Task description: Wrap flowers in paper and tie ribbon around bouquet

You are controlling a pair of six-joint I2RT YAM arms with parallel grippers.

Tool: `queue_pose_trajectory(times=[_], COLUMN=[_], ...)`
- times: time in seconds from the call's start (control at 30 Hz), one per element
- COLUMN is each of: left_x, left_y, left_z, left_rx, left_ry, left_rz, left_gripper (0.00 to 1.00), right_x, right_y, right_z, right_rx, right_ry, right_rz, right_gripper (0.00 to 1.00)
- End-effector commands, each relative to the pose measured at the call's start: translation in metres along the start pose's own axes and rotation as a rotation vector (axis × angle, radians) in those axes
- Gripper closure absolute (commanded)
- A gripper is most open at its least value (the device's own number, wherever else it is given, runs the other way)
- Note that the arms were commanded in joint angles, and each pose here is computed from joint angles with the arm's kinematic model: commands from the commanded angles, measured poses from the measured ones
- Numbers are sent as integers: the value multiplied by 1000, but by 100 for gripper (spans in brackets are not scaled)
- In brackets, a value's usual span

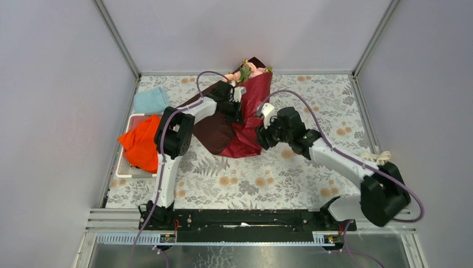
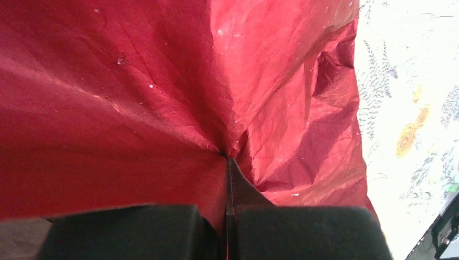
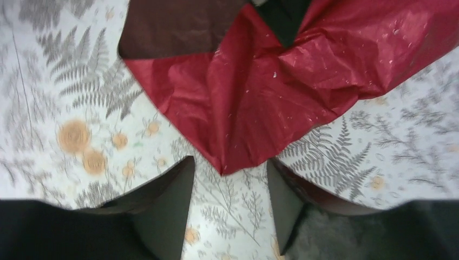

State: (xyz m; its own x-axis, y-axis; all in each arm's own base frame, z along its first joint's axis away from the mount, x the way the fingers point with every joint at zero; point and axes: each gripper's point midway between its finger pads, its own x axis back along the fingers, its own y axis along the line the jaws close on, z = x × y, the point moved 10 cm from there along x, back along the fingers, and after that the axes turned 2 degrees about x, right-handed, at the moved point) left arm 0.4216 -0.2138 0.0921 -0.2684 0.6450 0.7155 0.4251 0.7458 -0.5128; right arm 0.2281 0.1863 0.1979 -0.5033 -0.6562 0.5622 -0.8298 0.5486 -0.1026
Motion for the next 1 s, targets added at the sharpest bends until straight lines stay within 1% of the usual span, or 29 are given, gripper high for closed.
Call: queue_pose_trajectory(times=[0.0, 0.07, 0.1, 0.2, 0.3, 0.4, 0.53, 0.57, 0.63, 0.67, 0.77, 0.8, 0.87, 0.9, 0.97], left_x=[2, 2, 2, 5, 10, 14, 16, 15, 15, 15, 16, 16, 18, 18, 17], left_y=[2, 2, 2, 5, 8, 10, 11, 11, 11, 10, 9, 8, 8, 8, 9], left_z=[1, 3, 4, 6, 7, 7, 12, 14, 17, 18, 19, 19, 19, 19, 22], left_rx=[18, 27, 31, 45, 52, 42, 28, 29, 35, 39, 56, 58, 62, 64, 71], left_ry=[-10, -5, -3, 1, -2, -1, 5, 9, 17, 19, 18, 15, 8, 8, 13], left_rz=[16, 25, 27, 27, 38, 40, 48, 51, 60, 65, 71, 72, 71, 70, 69], left_gripper=[100, 100, 100, 100, 100, 100, 100, 100, 100, 100, 100, 100, 100, 100, 100], right_x=[-40, -60, -69, -82, -82, -71, -46, -41, -33, -29, -31, -37, -52, -60, -76], right_y=[-28, -36, -36, -33, -27, -15, -2, -3, -10, -17, -44, -53, -67, -75, -84], right_z=[-14, -4, 4, 31, 62, 86, 99, 98, 90, 86, 72, 66, 58, 52, 53], right_rx=[-428, -527, -564, -622, -662, -682, -696, -698, -728, -765, -861, -883, -937, -964, -1014], right_ry=[-90, -61, -40, 45, 139, 233, 286, 287, 246, 218, 102, 72, 34, 14, 3], right_rz=[-53, -75, -79, -49, -2, 0, 19, 24, 31, 29, 9, 5, -35, -53, -66], right_gripper=[52, 66, 71, 78, 81, 82, 82, 81, 77, 72, 48, 43, 37, 32, 28])
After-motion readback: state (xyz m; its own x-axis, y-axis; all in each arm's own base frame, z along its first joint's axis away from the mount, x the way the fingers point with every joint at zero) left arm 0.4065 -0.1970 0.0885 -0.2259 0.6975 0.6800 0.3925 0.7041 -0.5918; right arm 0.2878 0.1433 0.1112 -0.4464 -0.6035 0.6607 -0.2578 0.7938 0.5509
